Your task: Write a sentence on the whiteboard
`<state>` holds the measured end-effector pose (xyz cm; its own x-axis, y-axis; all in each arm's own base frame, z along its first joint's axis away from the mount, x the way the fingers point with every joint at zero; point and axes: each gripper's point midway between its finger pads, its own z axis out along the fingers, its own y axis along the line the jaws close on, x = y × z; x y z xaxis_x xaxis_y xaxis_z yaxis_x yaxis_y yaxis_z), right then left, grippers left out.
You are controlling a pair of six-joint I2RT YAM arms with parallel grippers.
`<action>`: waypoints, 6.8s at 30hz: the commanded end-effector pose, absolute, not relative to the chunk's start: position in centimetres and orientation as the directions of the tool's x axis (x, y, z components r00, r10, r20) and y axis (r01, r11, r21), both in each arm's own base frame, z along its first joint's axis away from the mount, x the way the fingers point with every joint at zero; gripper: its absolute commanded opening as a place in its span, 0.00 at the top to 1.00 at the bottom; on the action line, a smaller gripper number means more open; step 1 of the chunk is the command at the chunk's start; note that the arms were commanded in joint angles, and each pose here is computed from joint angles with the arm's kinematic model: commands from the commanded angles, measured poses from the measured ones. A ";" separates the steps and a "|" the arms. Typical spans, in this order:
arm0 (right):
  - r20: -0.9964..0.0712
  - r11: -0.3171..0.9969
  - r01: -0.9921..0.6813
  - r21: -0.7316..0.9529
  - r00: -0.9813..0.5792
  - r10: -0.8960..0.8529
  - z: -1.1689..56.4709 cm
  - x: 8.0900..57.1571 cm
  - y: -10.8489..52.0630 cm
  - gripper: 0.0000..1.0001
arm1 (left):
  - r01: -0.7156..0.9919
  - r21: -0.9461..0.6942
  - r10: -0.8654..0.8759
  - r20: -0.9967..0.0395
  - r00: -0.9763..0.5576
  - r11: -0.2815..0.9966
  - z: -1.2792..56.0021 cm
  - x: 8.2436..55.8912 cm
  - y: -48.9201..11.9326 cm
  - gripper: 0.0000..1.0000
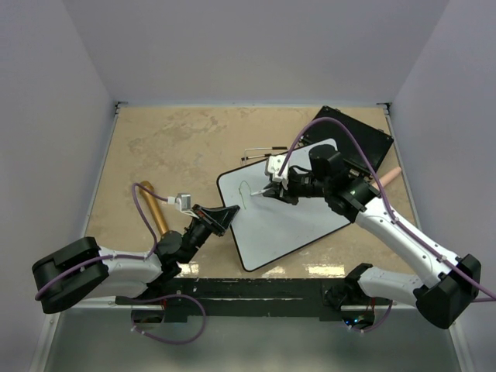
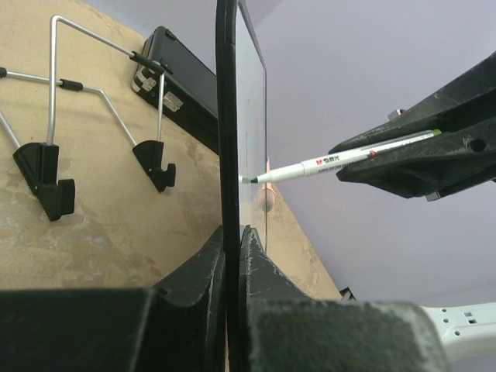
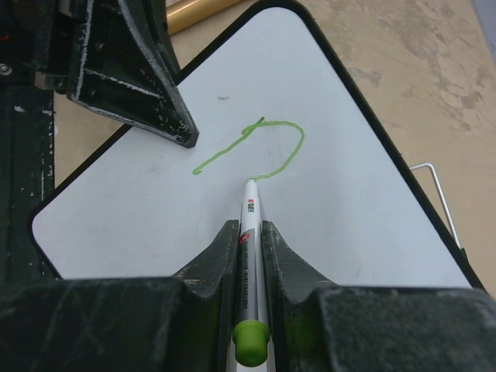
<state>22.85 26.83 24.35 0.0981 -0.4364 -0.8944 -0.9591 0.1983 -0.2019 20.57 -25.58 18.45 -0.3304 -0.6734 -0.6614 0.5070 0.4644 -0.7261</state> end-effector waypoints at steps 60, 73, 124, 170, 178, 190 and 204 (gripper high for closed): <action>-0.930 0.286 -0.945 -0.160 0.047 -0.364 25.0 24.1 25.6 1.00 | 0.546 -0.632 -0.601 -0.753 -0.267 0.550 17.4 20.7 -25.3 1.00; -0.896 0.165 -0.976 -0.141 0.054 -0.441 22.1 21.7 24.9 1.00 | 0.543 -0.631 -0.604 -0.753 -0.261 0.553 17.5 20.7 -25.0 1.00; -0.911 0.267 -0.950 -0.166 0.044 -0.410 23.5 24.0 24.2 1.00 | 0.542 -0.631 -0.603 -0.754 -0.261 0.555 17.3 20.6 -24.8 1.00; -0.904 0.218 -0.965 -0.146 0.041 -0.425 22.9 23.3 24.0 1.00 | 0.544 -0.631 -0.602 -0.754 -0.262 0.553 17.3 20.5 -24.9 1.00; -0.887 0.242 -0.959 -0.149 0.021 -0.462 21.9 23.4 23.3 1.00 | 0.542 -0.630 -0.602 -0.755 -0.260 0.556 17.3 20.6 -24.8 1.00; -0.915 0.307 -0.932 -0.193 0.059 -0.398 25.0 24.3 22.5 1.00 | 0.542 -0.630 -0.601 -0.755 -0.260 0.557 17.2 20.6 -24.8 1.00; -0.916 0.392 -0.901 -0.186 0.015 -0.400 24.5 26.3 22.0 1.00 | 0.546 -0.630 -0.602 -0.755 -0.261 0.553 17.3 20.5 -24.8 1.00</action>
<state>25.15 21.86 23.70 0.0021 -0.4210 -0.9070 -0.9186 0.3577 -0.1681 20.74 -25.48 18.49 -0.3194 -0.6798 -0.6602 0.5045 0.4677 -0.7257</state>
